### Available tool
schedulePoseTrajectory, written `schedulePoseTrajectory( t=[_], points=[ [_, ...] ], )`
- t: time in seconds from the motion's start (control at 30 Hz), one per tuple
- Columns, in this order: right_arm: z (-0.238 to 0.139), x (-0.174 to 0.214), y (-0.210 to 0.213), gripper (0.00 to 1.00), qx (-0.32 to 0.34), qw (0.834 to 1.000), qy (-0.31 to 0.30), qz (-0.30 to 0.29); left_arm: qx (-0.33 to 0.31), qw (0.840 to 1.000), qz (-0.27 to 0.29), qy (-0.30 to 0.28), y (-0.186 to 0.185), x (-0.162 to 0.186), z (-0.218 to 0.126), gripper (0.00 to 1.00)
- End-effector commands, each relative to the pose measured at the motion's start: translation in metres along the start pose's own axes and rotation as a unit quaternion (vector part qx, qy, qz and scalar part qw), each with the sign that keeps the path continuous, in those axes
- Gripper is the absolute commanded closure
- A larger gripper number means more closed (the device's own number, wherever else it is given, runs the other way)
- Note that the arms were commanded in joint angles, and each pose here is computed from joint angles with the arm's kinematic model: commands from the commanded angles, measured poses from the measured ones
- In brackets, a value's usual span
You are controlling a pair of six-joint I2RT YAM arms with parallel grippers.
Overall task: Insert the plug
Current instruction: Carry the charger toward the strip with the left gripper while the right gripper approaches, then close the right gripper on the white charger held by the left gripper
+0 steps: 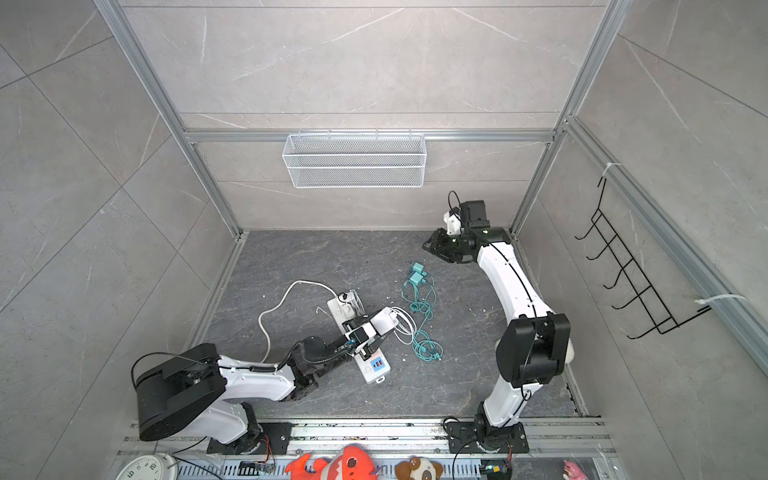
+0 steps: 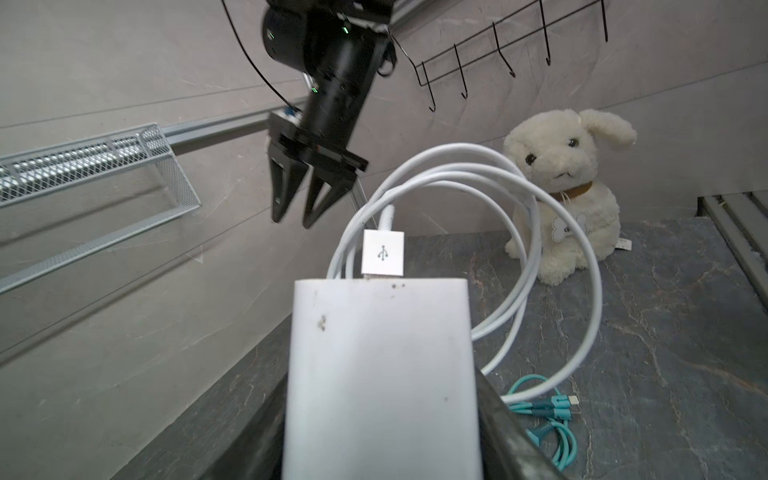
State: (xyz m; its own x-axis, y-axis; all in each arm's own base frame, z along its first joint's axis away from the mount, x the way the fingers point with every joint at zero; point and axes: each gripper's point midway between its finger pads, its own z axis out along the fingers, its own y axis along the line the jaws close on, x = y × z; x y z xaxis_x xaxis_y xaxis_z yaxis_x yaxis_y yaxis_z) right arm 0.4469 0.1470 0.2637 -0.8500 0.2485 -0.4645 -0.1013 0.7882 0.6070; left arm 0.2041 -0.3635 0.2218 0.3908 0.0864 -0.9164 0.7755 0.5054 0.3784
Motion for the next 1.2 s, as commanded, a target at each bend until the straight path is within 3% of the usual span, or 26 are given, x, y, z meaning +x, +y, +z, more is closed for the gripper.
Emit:
schedulePoseTrajectory(
  t=[0.0,0.2,0.37,0.67,1.03,1.17],
  points=[
    [-0.008,0.023,0.060,0.60,-0.078,0.993,0.053,-0.065,-0.014,0.998,0.008,-0.056,0.006,-0.027,0.016,0.72],
    [-0.041,0.073,0.116,0.63,-0.139,0.973,0.096,-0.155,-0.013,0.999,0.011,-0.044,0.004,-0.014,0.031,0.73],
    [-0.077,0.113,0.121,0.68,-0.144,0.967,0.105,-0.183,-0.008,0.999,-0.001,-0.051,0.008,-0.016,0.036,0.73],
    [-0.112,0.178,0.108,0.78,-0.157,0.962,0.130,-0.183,-0.014,0.999,-0.017,-0.050,0.011,-0.016,0.035,0.73],
    [-0.121,0.234,0.080,0.80,-0.152,0.961,0.164,-0.162,-0.034,0.998,-0.027,-0.043,0.017,-0.014,0.036,0.72],
    [-0.113,0.243,0.068,0.77,-0.140,0.963,0.176,-0.147,-0.039,0.997,-0.031,-0.052,0.020,-0.022,0.035,0.72]
  ],
)
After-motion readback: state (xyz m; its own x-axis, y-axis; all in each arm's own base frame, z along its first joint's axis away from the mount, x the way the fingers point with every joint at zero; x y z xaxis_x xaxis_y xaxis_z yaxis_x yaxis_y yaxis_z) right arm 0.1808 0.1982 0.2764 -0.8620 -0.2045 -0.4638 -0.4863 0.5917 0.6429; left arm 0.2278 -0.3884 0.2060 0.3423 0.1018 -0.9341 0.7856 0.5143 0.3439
